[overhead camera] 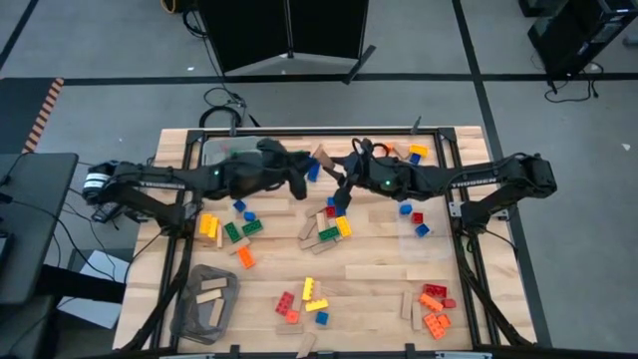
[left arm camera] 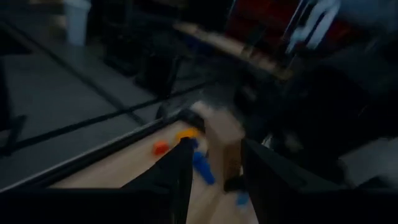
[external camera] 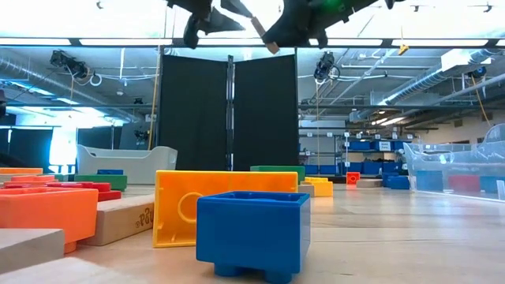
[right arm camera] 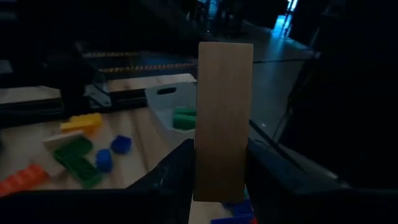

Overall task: Sort blocks by size
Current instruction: Put the brown block into the black bin

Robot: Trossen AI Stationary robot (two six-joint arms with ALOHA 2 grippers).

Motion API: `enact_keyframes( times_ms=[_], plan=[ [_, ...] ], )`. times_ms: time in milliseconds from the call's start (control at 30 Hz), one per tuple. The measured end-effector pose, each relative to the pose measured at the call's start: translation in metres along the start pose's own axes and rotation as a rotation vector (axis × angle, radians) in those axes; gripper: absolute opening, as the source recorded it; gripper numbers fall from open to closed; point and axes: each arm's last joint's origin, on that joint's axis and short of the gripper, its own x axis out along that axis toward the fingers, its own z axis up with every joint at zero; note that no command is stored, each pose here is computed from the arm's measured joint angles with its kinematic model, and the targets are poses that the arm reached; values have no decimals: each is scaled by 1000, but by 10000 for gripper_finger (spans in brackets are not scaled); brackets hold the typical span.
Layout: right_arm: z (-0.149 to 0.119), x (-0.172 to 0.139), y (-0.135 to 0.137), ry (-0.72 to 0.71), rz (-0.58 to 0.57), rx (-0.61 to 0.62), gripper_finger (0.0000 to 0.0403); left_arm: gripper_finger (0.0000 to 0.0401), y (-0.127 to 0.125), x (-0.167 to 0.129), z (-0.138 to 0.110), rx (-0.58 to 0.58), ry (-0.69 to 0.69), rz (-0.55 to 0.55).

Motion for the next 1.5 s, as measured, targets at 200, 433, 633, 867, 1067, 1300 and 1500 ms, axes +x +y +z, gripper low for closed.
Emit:
enact_keyframes(
  times_ms=[200, 433, 633, 867, 1067, 1300, 1500],
  plan=[
    [-1, 0, -1, 15, -26, -38, 130, 142, -14, 18, 11, 15, 8, 29],
    [-1, 0, -1, 16, -37, -82, 130, 142, -14, 35, 6, 2, 16, 67],
    [-3, 0, -1, 26, -41, -119, 130, 121, -8, 45, 2, -37, 27, 84],
    [-2, 0, -2, 27, -54, -131, 130, 65, -6, 47, 4, -54, 12, 75],
    [-3, 0, -2, 31, -58, -139, 136, 65, -3, 49, 5, -40, 23, 58],
    [-4, -1, -4, 51, -100, -145, 189, 62, 0, 49, 4, -15, 31, 89],
    [-6, -9, -7, 107, -106, -172, 235, 62, 0, 48, 4, -24, 34, 96]
  ],
)
